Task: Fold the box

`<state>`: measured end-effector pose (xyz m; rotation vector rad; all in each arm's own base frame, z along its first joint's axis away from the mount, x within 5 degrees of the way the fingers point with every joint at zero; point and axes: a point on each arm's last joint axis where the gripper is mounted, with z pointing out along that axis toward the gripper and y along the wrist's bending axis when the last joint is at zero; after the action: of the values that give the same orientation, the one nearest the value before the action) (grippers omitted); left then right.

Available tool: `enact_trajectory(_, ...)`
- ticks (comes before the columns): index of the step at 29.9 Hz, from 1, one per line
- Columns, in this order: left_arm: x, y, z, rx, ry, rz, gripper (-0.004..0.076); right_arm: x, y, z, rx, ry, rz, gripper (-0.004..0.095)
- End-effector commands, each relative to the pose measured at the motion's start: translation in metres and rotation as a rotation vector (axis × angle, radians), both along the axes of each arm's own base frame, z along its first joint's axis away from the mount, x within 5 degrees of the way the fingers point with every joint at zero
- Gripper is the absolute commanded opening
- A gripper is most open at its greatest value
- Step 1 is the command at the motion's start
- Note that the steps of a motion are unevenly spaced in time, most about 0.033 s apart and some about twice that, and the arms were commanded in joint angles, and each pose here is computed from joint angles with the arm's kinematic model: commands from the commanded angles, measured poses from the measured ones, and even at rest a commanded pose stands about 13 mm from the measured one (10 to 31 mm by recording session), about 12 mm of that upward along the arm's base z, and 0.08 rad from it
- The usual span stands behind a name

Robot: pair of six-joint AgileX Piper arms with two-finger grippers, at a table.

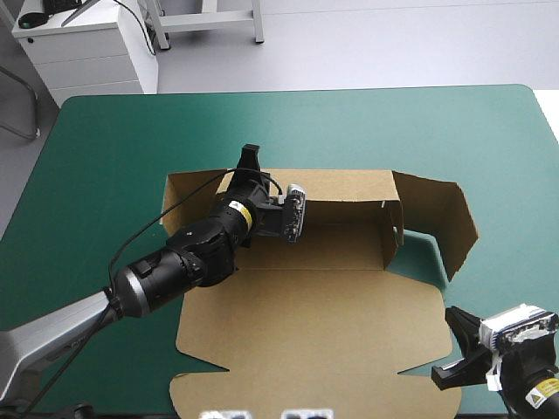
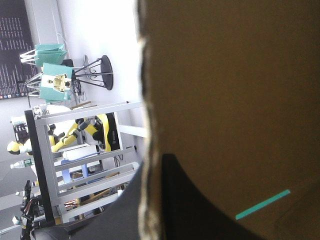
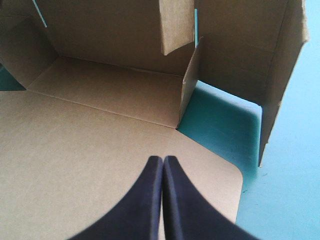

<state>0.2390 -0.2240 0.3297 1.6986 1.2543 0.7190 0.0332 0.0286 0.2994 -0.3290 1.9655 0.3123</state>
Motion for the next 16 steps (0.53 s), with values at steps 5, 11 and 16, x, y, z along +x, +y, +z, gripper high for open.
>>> enact_trajectory(5, -0.005, 0.005, 0.023, -0.094, -0.074, 0.015, -0.0008, 0.007, 0.000, 0.022, 0.054, -0.058, -0.028, -0.0013)
enact_trajectory(11, -0.002, 0.005, 0.024, -0.074, -0.108, 0.019, -0.0008, 0.037, 0.002, 0.053, 0.029, -0.012, -0.037, -0.0014)
enact_trajectory(16, -0.001, 0.006, 0.023, -0.066, -0.119, 0.035, -0.0008, 0.073, 0.006, 0.097, 0.031, -0.007, -0.037, -0.0014)
